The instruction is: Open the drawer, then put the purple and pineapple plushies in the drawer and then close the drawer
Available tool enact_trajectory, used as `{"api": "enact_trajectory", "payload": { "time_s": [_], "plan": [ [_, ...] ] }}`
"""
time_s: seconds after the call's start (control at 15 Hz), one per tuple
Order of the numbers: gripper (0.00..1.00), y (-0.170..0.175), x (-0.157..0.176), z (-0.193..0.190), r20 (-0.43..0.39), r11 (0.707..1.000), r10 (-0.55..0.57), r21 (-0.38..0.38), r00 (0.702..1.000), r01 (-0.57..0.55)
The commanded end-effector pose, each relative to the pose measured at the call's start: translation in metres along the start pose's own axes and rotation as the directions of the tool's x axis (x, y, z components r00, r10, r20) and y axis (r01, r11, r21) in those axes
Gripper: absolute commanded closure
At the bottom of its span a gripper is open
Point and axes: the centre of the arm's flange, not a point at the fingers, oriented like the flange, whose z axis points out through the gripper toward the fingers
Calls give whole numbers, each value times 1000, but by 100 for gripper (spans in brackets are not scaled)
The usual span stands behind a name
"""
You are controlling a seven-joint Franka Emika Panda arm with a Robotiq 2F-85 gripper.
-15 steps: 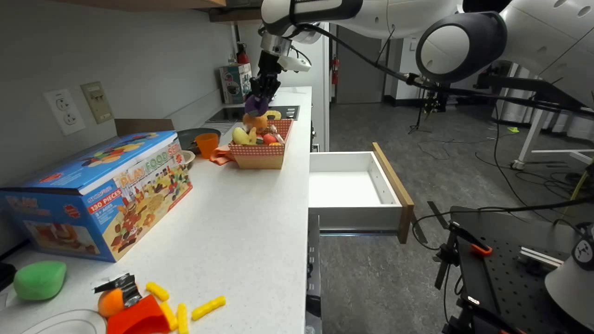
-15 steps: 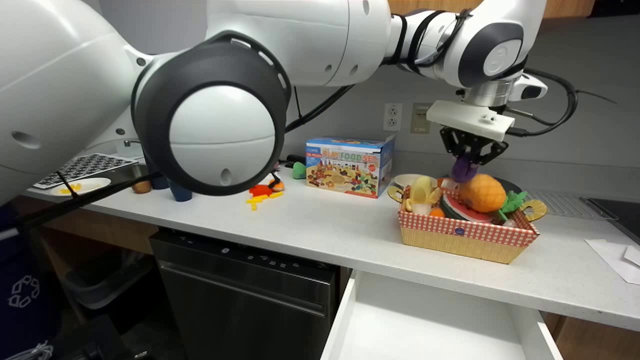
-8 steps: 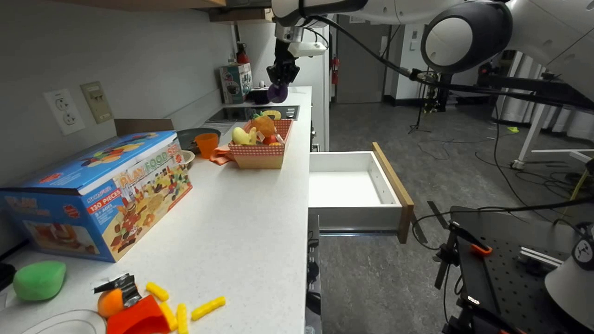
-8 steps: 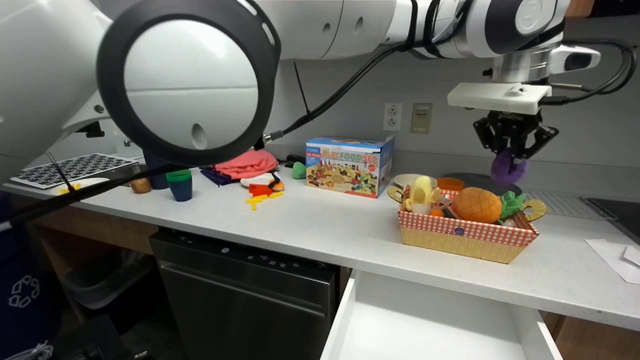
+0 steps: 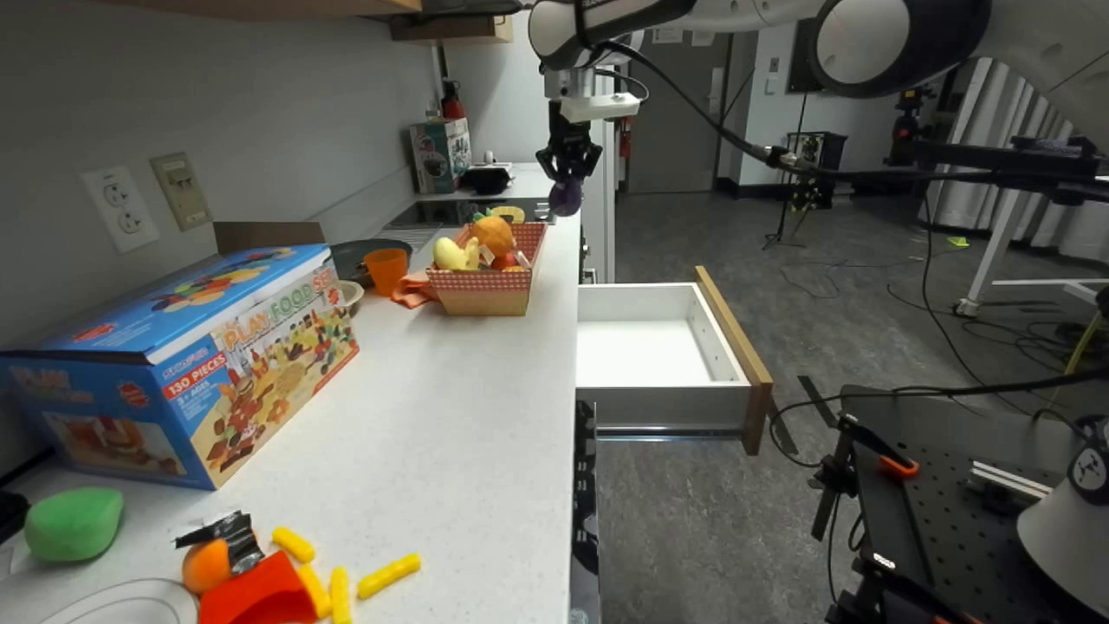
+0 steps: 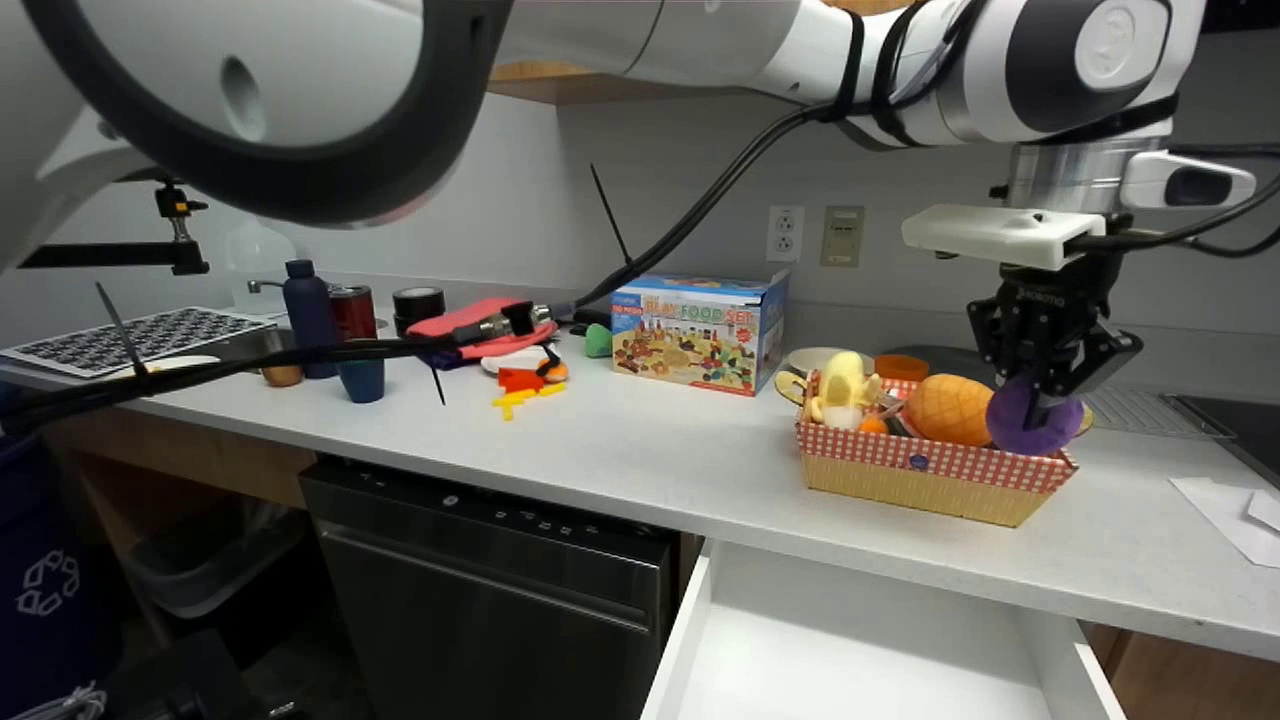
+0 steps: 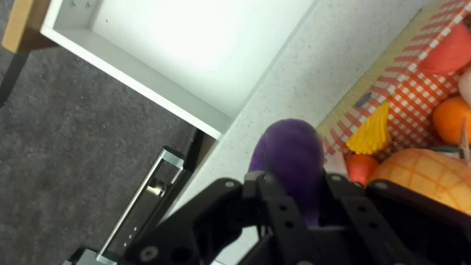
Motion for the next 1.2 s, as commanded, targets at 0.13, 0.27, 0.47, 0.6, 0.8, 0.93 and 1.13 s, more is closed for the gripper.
{"api": "enact_trajectory", "payload": {
  "time_s": [0.13,0.27,0.47,0.6,0.8,0.93,1.13],
  "plan": [
    [95,48,-84,42,126,981,196,-35,972,-193],
    [95,62,-97,63,158,968,252,-52,955,-247],
    [95,76,-110,93,189,947,321,-52,928,-317],
    [95,82,-119,113,206,933,357,-41,911,-357],
    [95,87,-134,137,201,928,368,-21,908,-372],
    [95,88,-140,145,186,929,362,6,913,-370],
    [54,88,-146,145,134,946,317,19,939,-322]
  ]
}}
